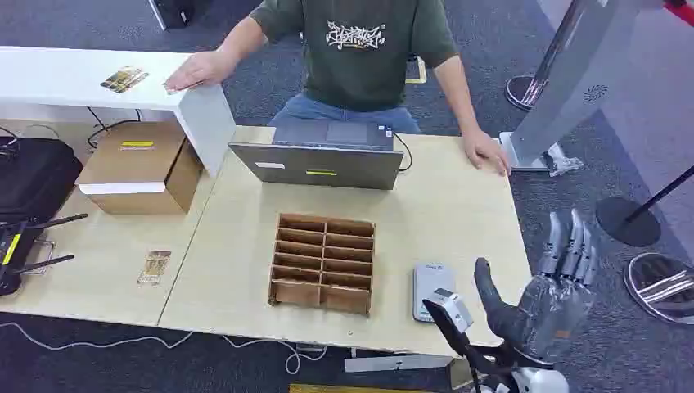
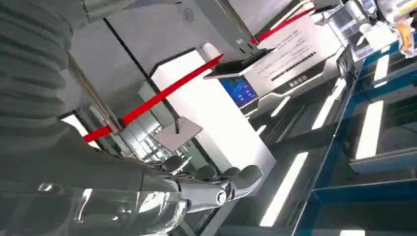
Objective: Pass the card to the sensor for recognition and then transmit it.
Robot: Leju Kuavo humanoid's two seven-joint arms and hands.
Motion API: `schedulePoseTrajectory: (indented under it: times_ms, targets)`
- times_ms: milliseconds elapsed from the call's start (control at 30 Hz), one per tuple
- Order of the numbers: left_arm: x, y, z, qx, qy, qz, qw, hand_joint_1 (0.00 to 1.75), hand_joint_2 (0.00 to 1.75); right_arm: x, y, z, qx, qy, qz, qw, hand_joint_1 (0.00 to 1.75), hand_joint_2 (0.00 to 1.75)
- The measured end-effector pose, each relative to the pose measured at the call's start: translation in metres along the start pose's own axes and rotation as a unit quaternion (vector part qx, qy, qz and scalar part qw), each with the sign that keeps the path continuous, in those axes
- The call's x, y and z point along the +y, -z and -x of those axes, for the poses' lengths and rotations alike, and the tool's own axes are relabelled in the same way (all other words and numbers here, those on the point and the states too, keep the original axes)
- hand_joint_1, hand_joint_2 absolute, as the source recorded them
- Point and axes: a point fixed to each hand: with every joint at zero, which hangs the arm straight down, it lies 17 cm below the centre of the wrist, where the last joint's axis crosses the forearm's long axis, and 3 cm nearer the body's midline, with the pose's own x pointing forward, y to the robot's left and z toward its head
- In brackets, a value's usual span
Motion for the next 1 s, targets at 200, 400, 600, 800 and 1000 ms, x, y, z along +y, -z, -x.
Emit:
schedulePoseTrajectory:
  times_ms: [200, 400, 600, 800, 1000]
  targets:
    - [-0.002, -0.001, -0.003, -0.005, -0.001, 0.000, 1.000, 0.00, 0.00, -0.002, 0.000, 0.003, 0.003, -0.013, 0.001, 1.000, 0.00, 1.75]
    - [-0.006, -0.002, -0.006, -0.011, -0.001, 0.002, 1.000, 0.00, 0.00, -0.005, 0.002, 0.001, 0.003, -0.029, 0.003, 1.000, 0.00, 1.75]
    - [-0.008, -0.003, -0.008, -0.014, -0.002, 0.003, 1.000, 0.00, 0.00, -0.010, 0.004, 0.001, 0.004, -0.035, 0.009, 0.999, 0.00, 1.75]
    - [-0.011, -0.004, -0.011, -0.017, -0.006, 0.001, 1.000, 0.00, 0.00, -0.011, 0.003, -0.001, -0.003, -0.045, 0.008, 0.999, 0.00, 1.75]
    - [-0.014, -0.005, -0.012, -0.020, -0.006, 0.003, 1.000, 0.00, 0.00, -0.014, 0.003, 0.001, 0.005, -0.026, 0.013, 1.000, 0.00, 1.75]
